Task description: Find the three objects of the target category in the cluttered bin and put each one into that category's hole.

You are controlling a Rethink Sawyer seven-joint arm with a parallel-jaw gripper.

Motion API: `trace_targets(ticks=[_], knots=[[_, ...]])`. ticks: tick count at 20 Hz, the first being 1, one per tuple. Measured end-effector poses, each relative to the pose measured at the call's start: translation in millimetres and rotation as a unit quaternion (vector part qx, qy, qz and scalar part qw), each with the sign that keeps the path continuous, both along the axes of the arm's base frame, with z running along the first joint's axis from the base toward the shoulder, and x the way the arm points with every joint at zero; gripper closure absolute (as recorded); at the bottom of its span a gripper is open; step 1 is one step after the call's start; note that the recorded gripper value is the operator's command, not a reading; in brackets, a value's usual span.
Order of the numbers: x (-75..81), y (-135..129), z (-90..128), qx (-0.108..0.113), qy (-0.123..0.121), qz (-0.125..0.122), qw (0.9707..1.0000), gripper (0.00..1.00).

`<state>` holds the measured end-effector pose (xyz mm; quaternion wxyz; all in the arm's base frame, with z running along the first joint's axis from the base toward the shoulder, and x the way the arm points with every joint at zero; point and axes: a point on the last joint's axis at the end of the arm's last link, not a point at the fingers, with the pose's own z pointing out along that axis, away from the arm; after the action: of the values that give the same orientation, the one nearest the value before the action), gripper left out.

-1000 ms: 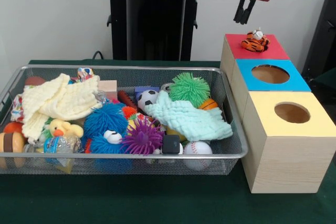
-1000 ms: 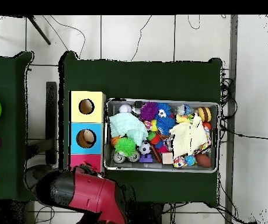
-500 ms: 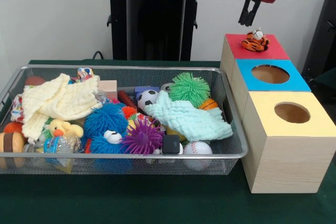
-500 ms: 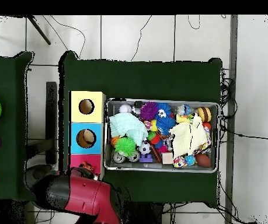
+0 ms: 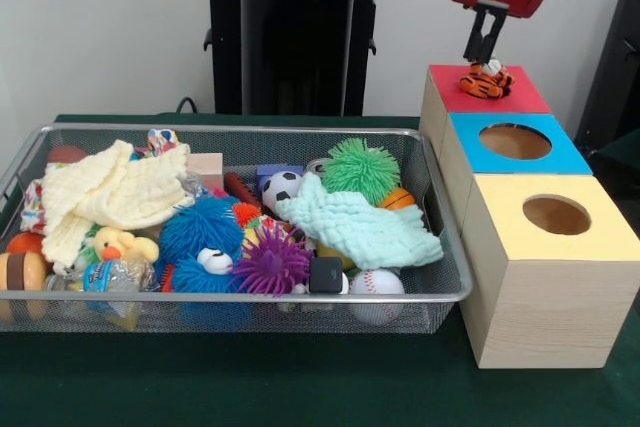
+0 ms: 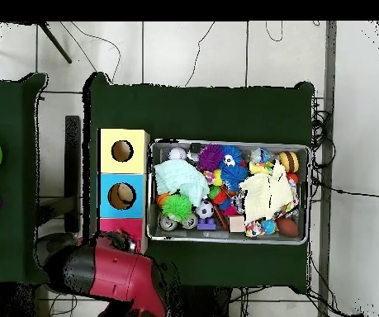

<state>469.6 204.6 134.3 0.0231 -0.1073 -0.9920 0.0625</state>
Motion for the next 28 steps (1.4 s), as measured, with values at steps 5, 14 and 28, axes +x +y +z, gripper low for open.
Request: trace_targets(ticks=[5, 14, 28], knots=[[-4.8, 6, -9, -0.001, 0.009, 0.001, 1.0, 1.0], [-7.8, 10, -20, -0.003, 0.013, 0.004, 0.9999, 1.0], [-5.6, 13, -27, -0.005, 0.001, 0.009, 0.9999, 1.0]])
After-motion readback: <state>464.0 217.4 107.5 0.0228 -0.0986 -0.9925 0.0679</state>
